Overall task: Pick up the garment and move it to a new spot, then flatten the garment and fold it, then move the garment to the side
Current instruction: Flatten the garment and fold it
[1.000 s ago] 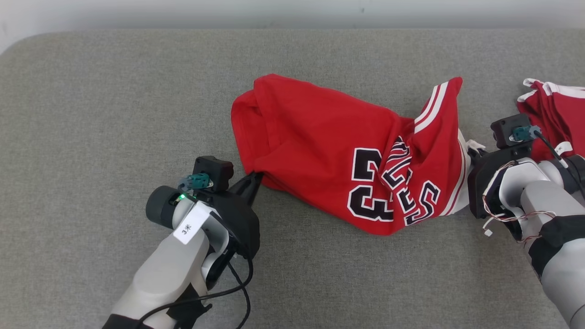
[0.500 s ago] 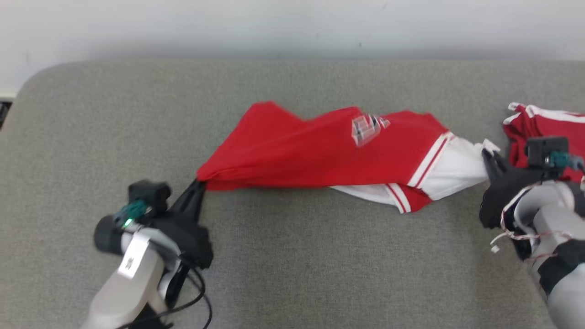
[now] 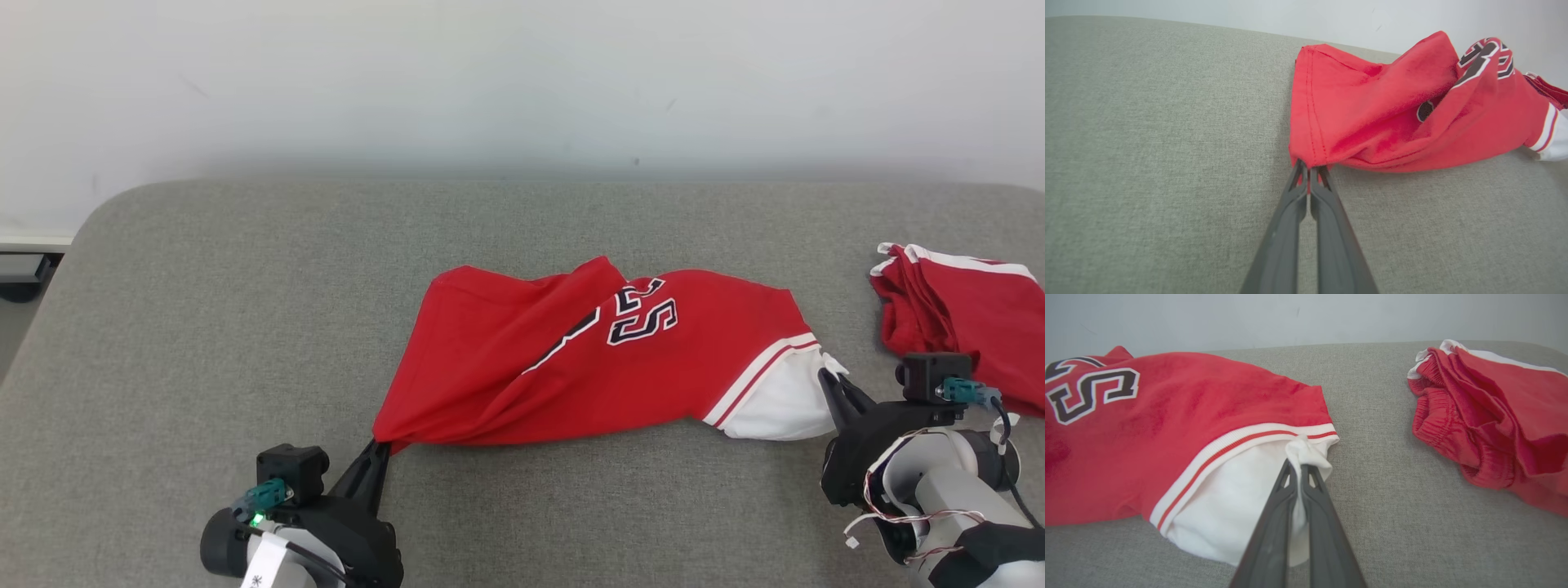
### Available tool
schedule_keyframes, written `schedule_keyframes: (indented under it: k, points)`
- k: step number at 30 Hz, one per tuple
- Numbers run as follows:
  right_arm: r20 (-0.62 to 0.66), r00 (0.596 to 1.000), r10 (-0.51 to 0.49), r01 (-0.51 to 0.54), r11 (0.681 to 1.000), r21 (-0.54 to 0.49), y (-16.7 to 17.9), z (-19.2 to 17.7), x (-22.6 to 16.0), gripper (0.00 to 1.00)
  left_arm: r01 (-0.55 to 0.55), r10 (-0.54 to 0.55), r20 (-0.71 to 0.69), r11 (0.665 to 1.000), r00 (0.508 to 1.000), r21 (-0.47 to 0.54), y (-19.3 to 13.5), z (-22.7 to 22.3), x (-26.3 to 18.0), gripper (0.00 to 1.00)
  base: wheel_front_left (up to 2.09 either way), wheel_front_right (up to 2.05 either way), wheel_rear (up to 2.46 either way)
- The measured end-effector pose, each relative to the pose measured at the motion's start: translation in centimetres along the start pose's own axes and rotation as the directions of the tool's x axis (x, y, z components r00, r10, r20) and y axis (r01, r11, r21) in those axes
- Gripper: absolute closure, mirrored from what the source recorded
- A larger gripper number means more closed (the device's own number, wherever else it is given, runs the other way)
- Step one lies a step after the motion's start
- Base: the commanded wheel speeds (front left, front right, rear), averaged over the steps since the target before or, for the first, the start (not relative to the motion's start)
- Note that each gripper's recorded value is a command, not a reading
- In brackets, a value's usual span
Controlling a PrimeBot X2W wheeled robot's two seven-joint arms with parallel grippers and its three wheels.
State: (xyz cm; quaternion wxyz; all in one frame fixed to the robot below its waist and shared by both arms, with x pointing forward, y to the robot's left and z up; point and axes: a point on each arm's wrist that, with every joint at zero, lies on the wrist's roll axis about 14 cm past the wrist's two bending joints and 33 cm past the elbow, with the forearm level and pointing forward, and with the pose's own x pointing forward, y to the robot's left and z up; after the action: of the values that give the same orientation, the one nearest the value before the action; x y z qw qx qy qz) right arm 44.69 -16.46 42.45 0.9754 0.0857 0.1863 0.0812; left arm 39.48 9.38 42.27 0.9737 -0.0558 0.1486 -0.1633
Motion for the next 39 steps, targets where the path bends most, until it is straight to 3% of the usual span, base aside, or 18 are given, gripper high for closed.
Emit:
schedule_keyframes:
  k: [8,11,15,20,23,27,31,32,39]
  points:
    - [0.017,0.998,0.055,-0.055,0.998,-0.026,1.6,1.8,0.5,1.00,0.003,-0.003,0.062,1.000,0.998,0.003,0.9,2.5,0.4,1.00,0.00,0.00,0.00]
    - [0.142,0.985,0.098,-0.096,0.995,-0.022,3.2,7.4,1.6,1.00,-0.034,0.028,0.133,0.998,0.991,0.046,3.4,6.0,1.1,1.00,0.00,0.00,0.00]
    - [0.314,0.946,0.084,-0.079,0.997,-0.027,2.0,15.4,1.6,1.00,-0.068,0.039,0.280,0.993,0.959,0.094,5.4,12.8,1.7,1.00,0.00,0.00,0.00]
    - [0.422,0.903,0.079,-0.078,0.997,-0.020,1.8,20.0,0.6,1.00,-0.078,0.034,0.405,0.993,0.914,0.091,5.7,18.1,1.0,1.00,0.00,0.00,0.00]
    - [0.397,0.913,0.098,-0.092,0.995,-0.033,2.6,19.4,0.6,1.00,-0.067,0.034,0.426,0.996,0.904,0.061,5.4,18.9,0.7,1.00,0.00,0.00,0.00]
    - [0.331,0.939,0.092,-0.092,0.996,-0.015,2.6,17.0,0.9,1.00,-0.047,0.027,0.358,0.998,0.933,0.049,4.9,16.9,1.2,1.00,0.00,0.00,0.00]
    - [0.214,0.974,0.074,-0.074,0.997,-0.008,1.6,12.0,0.9,1.00,-0.031,0.024,0.238,0.999,0.971,0.025,4.1,11.7,1.3,1.00,0.00,0.00,0.00]
    - [0.153,0.987,0.051,-0.053,0.999,0.008,0.6,9.0,0.5,1.00,-0.045,0.040,0.177,0.999,0.983,0.022,4.2,8.9,0.8,1.00,0.00,0.00,0.00]
    - [0.011,1.000,0.011,-0.012,0.997,0.075,-1.2,1.0,-2.1,1.00,-0.023,0.023,-0.005,0.998,1.000,-0.054,1.4,0.1,-2.3,1.00,0.00,0.00,0.00]
